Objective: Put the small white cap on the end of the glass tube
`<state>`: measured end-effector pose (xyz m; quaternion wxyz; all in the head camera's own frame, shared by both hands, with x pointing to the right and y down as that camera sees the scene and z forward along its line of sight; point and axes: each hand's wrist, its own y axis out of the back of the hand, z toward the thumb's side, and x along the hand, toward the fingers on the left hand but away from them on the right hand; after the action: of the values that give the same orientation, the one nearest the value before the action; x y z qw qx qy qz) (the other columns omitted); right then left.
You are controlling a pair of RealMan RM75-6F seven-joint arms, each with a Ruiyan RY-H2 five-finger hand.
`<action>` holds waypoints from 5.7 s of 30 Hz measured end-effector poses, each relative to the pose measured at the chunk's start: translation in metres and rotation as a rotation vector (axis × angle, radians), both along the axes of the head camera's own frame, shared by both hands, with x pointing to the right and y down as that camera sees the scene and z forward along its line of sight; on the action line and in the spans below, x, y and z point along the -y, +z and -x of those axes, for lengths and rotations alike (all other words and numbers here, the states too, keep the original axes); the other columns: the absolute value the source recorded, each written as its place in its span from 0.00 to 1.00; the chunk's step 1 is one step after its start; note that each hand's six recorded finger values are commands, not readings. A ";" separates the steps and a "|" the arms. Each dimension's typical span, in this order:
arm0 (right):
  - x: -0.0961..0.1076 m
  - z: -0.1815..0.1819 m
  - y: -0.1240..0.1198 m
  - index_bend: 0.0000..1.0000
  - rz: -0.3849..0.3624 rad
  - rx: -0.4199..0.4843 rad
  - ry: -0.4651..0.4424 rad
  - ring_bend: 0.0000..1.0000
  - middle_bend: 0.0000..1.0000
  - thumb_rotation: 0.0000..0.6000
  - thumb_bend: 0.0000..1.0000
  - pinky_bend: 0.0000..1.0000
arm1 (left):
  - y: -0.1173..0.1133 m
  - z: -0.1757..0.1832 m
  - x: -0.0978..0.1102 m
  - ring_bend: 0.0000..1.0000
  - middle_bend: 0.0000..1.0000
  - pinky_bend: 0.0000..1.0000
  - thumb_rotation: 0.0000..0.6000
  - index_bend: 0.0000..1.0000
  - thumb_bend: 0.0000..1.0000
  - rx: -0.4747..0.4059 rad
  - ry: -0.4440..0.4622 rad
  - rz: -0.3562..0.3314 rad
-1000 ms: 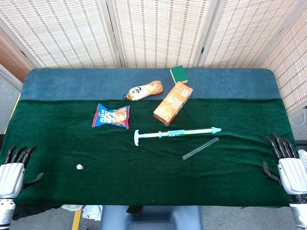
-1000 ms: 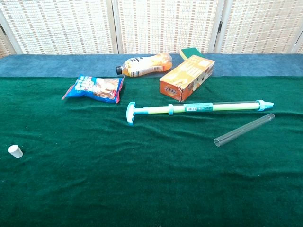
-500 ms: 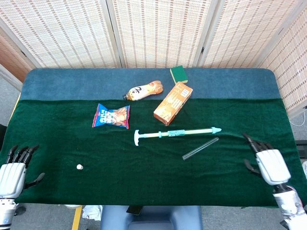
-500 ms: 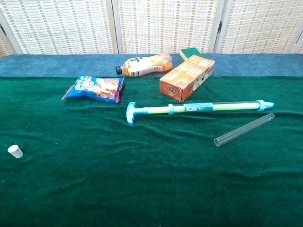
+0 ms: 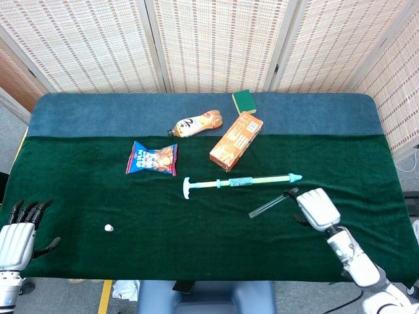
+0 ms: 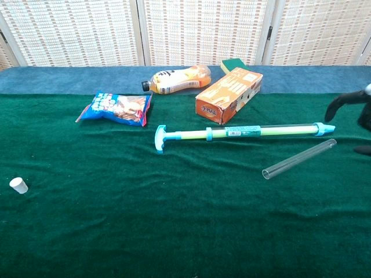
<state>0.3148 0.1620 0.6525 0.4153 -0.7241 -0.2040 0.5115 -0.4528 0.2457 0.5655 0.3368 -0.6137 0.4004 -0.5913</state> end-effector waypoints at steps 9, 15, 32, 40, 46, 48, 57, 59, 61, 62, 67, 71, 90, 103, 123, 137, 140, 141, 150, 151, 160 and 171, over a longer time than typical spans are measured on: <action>0.008 0.014 0.038 0.38 0.048 -0.063 -0.050 1.00 0.98 1.00 0.32 1.00 | 0.005 0.000 -0.002 0.17 0.25 0.07 1.00 0.16 0.26 -0.003 -0.004 0.020; 0.012 0.021 0.053 0.40 0.059 -0.088 -0.069 1.00 0.98 1.00 0.32 1.00 | 0.007 -0.002 -0.001 0.17 0.25 0.07 1.00 0.16 0.26 -0.008 0.004 0.023; 0.020 0.032 0.078 0.42 0.072 -0.137 -0.090 1.00 0.98 1.00 0.37 1.00 | 0.011 0.003 -0.004 0.17 0.25 0.07 1.00 0.16 0.26 -0.012 -0.012 0.032; 0.019 0.039 0.083 0.43 0.076 -0.144 -0.100 1.00 0.98 1.00 0.44 1.00 | 0.013 0.005 -0.006 0.17 0.25 0.07 1.00 0.16 0.26 -0.014 -0.018 0.034; 0.018 0.041 0.086 0.45 0.080 -0.151 -0.110 1.00 0.98 1.00 0.46 1.00 | 0.013 0.007 -0.007 0.17 0.25 0.07 1.00 0.16 0.26 -0.013 -0.023 0.036; 0.017 0.042 0.086 0.46 0.082 -0.152 -0.110 1.00 0.98 1.00 0.46 1.00 | 0.014 0.008 -0.007 0.17 0.25 0.07 1.00 0.16 0.26 -0.013 -0.025 0.036; 0.016 0.043 0.088 0.57 0.074 -0.154 -0.106 1.00 0.99 1.00 0.46 1.00 | 0.014 0.009 -0.008 0.17 0.25 0.07 1.00 0.16 0.26 -0.014 -0.029 0.035; 0.015 0.044 0.088 0.60 0.072 -0.155 -0.103 1.00 0.99 1.00 0.46 1.00 | 0.014 0.010 -0.008 0.17 0.25 0.07 1.00 0.16 0.26 -0.014 -0.029 0.036; 0.015 0.044 0.089 0.62 0.072 -0.156 -0.101 1.00 0.99 1.00 0.46 1.00 | 0.014 0.010 -0.008 0.17 0.25 0.07 1.00 0.16 0.26 -0.015 -0.029 0.037; 0.015 0.044 0.089 0.64 0.072 -0.157 -0.099 1.00 0.99 1.00 0.46 1.00 | 0.015 0.010 -0.008 0.17 0.25 0.07 1.00 0.16 0.26 -0.015 -0.029 0.038; 0.014 0.044 0.089 0.75 0.067 -0.155 -0.091 1.00 1.00 1.00 0.51 1.00 | 0.014 0.011 -0.007 0.19 0.25 0.07 1.00 0.16 0.26 -0.017 -0.025 0.034; 0.016 0.044 0.085 0.82 0.059 -0.136 -0.072 1.00 1.00 1.00 0.55 1.00 | 0.015 0.009 -0.003 0.21 0.25 0.07 1.00 0.17 0.26 -0.024 -0.007 0.031; 0.047 0.015 -0.022 0.91 -0.137 -0.018 0.059 1.00 1.00 1.00 0.61 1.00 | 0.049 -0.023 0.045 0.66 0.77 0.64 1.00 0.46 0.28 -0.094 0.209 0.072; 0.038 -0.015 -0.048 0.92 -0.143 -0.059 0.117 1.00 1.00 1.00 0.61 1.00 | 0.090 -0.061 0.039 0.80 0.93 0.77 1.00 0.45 0.28 -0.079 0.350 0.139; 0.032 -0.018 -0.034 0.93 -0.103 -0.049 0.129 1.00 1.00 1.00 0.63 1.00 | 0.116 -0.072 0.015 0.81 0.94 0.78 1.00 0.48 0.36 -0.059 0.379 0.205; 0.031 -0.022 -0.031 0.93 -0.091 -0.050 0.144 1.00 1.00 1.00 0.63 1.00 | 0.125 -0.075 0.012 0.81 0.94 0.78 1.00 0.48 0.38 -0.057 0.374 0.250; 0.031 -0.023 -0.030 0.93 -0.088 -0.051 0.146 1.00 1.00 1.00 0.63 1.00 | 0.124 -0.075 0.012 0.81 0.94 0.78 1.00 0.48 0.38 -0.059 0.371 0.248; 0.031 -0.023 -0.030 0.93 -0.086 -0.050 0.146 1.00 1.00 1.00 0.63 1.00 | 0.124 -0.075 0.012 0.81 0.94 0.78 1.00 0.48 0.38 -0.060 0.371 0.247; 0.031 -0.026 -0.028 0.93 -0.081 -0.054 0.153 1.00 1.00 1.00 0.63 1.00 | 0.118 -0.078 0.012 0.81 0.94 0.78 1.00 0.47 0.38 -0.070 0.373 0.243; 0.031 -0.026 -0.028 0.93 -0.081 -0.054 0.153 1.00 1.00 1.00 0.63 1.00 | 0.118 -0.078 0.012 0.81 0.94 0.78 1.00 0.47 0.38 -0.072 0.372 0.244; 0.031 -0.027 -0.028 0.93 -0.079 -0.050 0.157 1.00 1.00 1.00 0.63 1.00 | 0.121 -0.076 0.011 0.81 0.94 0.78 1.00 0.47 0.38 -0.056 0.370 0.253; 0.031 -0.027 -0.027 0.93 -0.074 -0.052 0.159 1.00 1.00 1.00 0.63 1.00 | 0.127 -0.074 0.012 0.81 0.94 0.78 1.00 0.48 0.38 -0.047 0.359 0.254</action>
<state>0.3418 0.1314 0.6258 0.4050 -0.6764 -0.2687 0.5534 -0.3784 0.2335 0.6922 0.3472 -0.7265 0.2146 -0.5529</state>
